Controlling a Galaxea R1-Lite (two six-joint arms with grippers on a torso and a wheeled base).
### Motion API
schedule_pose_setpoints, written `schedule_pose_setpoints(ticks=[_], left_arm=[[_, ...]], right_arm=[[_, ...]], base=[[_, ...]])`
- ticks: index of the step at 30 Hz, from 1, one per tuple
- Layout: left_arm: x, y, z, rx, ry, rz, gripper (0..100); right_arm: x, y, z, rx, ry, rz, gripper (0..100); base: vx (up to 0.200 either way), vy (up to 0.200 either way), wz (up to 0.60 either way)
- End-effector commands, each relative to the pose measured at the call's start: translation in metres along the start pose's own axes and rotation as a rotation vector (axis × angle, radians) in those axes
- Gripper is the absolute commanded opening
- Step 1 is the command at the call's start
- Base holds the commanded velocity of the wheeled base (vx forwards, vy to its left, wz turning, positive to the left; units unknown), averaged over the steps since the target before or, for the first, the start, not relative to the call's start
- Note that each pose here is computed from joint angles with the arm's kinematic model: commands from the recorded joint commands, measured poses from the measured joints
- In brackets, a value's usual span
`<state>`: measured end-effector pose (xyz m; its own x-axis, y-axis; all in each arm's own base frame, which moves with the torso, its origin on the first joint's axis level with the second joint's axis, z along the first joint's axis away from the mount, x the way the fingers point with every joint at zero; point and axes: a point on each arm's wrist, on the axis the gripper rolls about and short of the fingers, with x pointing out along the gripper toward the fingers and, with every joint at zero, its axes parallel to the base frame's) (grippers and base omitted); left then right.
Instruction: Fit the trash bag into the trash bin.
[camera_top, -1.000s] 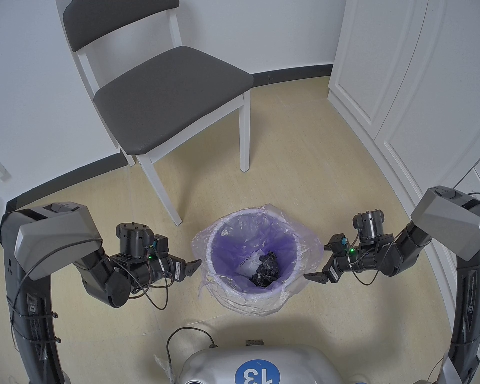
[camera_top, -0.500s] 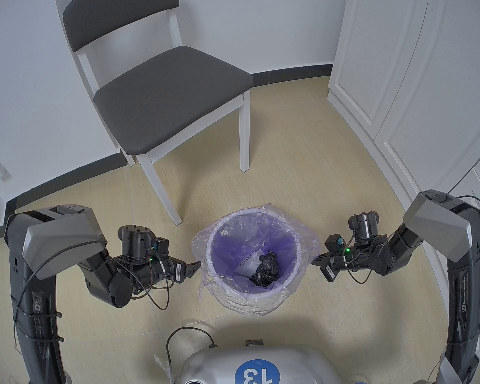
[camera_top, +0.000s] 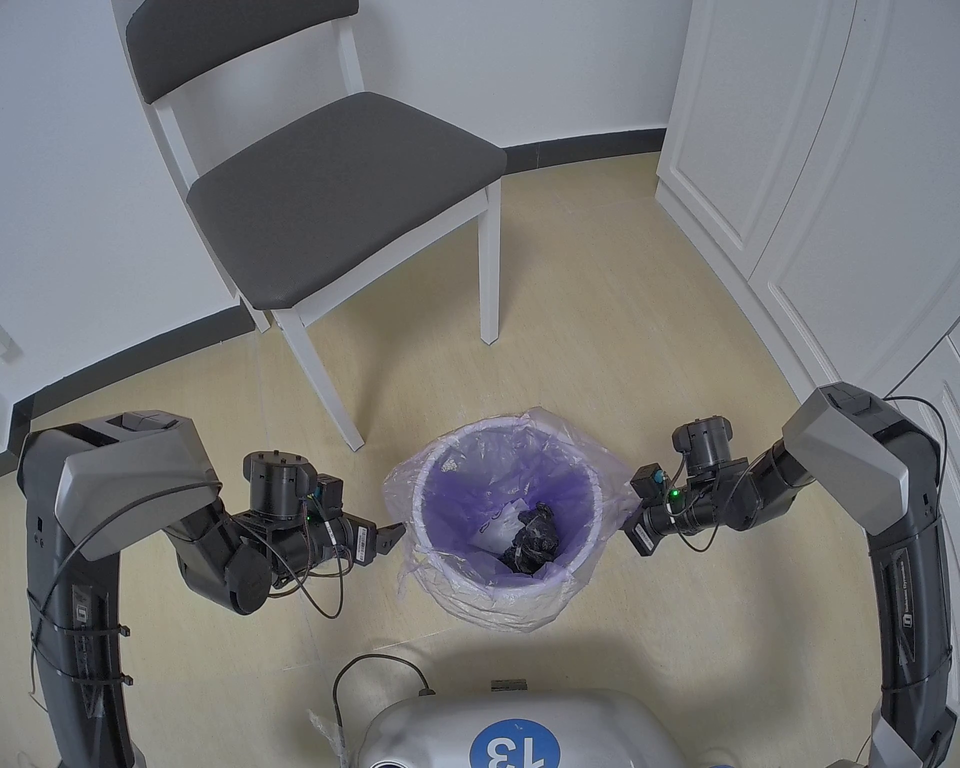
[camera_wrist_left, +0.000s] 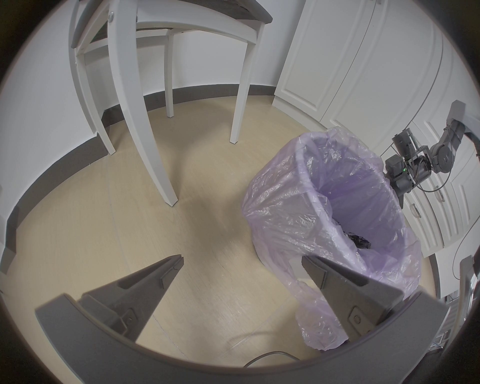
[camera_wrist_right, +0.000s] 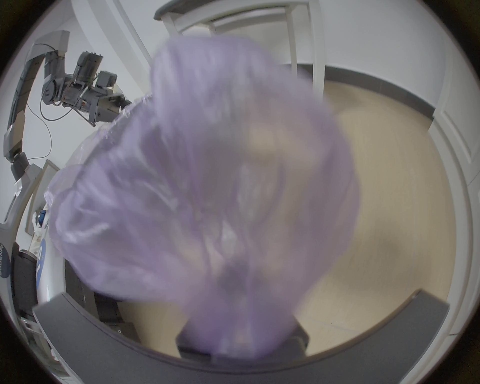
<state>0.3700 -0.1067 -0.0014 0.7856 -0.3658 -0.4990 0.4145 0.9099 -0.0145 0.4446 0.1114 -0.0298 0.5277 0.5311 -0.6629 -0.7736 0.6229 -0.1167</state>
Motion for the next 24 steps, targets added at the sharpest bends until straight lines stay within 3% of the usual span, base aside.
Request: schedule_pose_setpoints(ticks=[1, 2, 8, 12, 24], left_arm=[[0.001, -0.001, -0.002, -0.001, 0.006, 0.009, 100], [0.0, -0.001, -0.002, -0.001, 0.008, 0.012, 100], [-0.01, -0.003, -0.006, 0.001, 0.026, 0.012, 100], [-0.017, -0.009, -0.003, 0.009, 0.017, 0.002, 100], [-0.026, -0.016, 0.004, 0.022, -0.014, -0.001, 100]], right_arm=[[0.002, -0.003, -0.011, -0.011, 0.02, 0.004, 0], [-0.006, -0.004, -0.01, -0.021, 0.021, -0.001, 100], [-0.076, -0.003, -0.006, -0.086, -0.018, 0.017, 100], [-0.099, -0.001, -0.009, -0.119, -0.018, 0.003, 100], [-0.108, 0.014, 0.012, -0.156, -0.126, 0.1, 100]], base=[[0.0, 0.0, 0.0], [0.0, 0.0, 0.0], [0.0, 0.0, 0.0], [0.0, 0.0, 0.0], [0.0, 0.0, 0.0]])
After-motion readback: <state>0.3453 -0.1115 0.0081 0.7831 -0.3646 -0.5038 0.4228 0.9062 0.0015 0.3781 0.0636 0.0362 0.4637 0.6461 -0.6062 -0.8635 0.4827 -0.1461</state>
